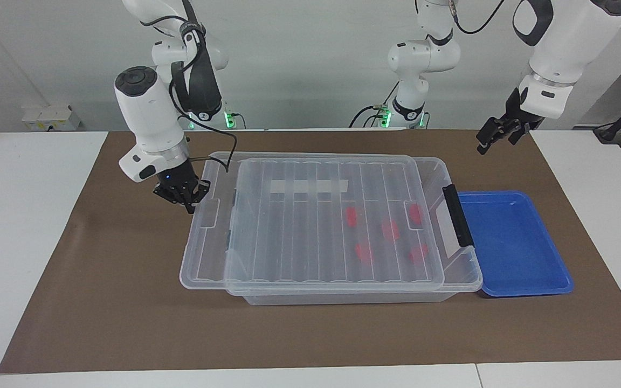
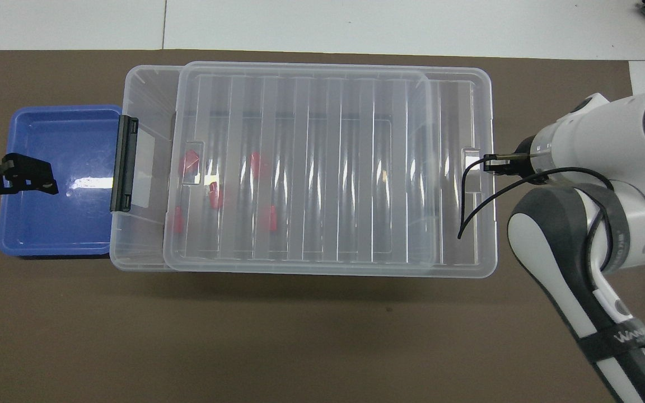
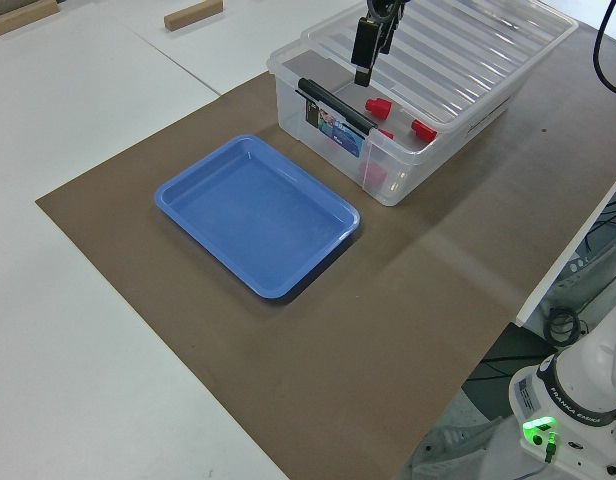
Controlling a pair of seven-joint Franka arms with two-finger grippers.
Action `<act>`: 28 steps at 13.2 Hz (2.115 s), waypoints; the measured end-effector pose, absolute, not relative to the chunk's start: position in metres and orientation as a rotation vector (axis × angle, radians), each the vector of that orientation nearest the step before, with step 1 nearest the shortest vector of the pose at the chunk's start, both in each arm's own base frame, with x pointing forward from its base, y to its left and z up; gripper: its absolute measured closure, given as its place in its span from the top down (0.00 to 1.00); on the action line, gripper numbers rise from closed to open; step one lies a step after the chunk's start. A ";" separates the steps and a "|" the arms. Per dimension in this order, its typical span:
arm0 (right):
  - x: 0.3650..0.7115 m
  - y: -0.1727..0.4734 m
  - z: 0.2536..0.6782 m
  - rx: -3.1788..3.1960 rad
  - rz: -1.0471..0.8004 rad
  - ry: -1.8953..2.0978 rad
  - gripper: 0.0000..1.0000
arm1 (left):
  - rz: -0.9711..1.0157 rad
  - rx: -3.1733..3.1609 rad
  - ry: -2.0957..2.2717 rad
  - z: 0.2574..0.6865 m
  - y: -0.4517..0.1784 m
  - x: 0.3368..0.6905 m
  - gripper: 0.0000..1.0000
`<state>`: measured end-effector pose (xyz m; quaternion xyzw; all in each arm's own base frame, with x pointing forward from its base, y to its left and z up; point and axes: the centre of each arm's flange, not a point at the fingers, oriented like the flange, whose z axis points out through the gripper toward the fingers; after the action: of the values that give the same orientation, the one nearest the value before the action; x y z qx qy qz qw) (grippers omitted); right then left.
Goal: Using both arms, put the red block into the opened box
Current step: 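Slide the clear lid with the right gripper back over the box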
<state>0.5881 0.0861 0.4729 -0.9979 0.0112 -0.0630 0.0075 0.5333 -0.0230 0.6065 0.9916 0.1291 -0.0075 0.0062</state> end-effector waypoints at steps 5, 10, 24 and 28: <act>0.586 0.100 0.473 -3.119 -0.197 -0.001 0.01 | -0.024 3.103 0.404 0.606 -0.023 0.533 1.00; 0.584 0.113 0.473 -3.116 -0.196 -0.025 0.01 | -0.024 3.103 0.404 0.606 -0.023 0.533 1.00; 0.571 0.163 0.473 -3.107 -0.192 -0.102 0.01 | -0.023 3.119 0.252 0.606 -0.027 0.533 1.00; 0.572 0.163 0.473 -3.106 -0.194 -0.103 0.01 | -0.021 3.127 0.040 0.606 -0.024 0.533 1.00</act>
<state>0.5716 0.1632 0.4727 -0.9974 -0.0330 -0.0622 0.0138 0.5333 -0.0240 0.6065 0.9999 0.0128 -0.0067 0.0070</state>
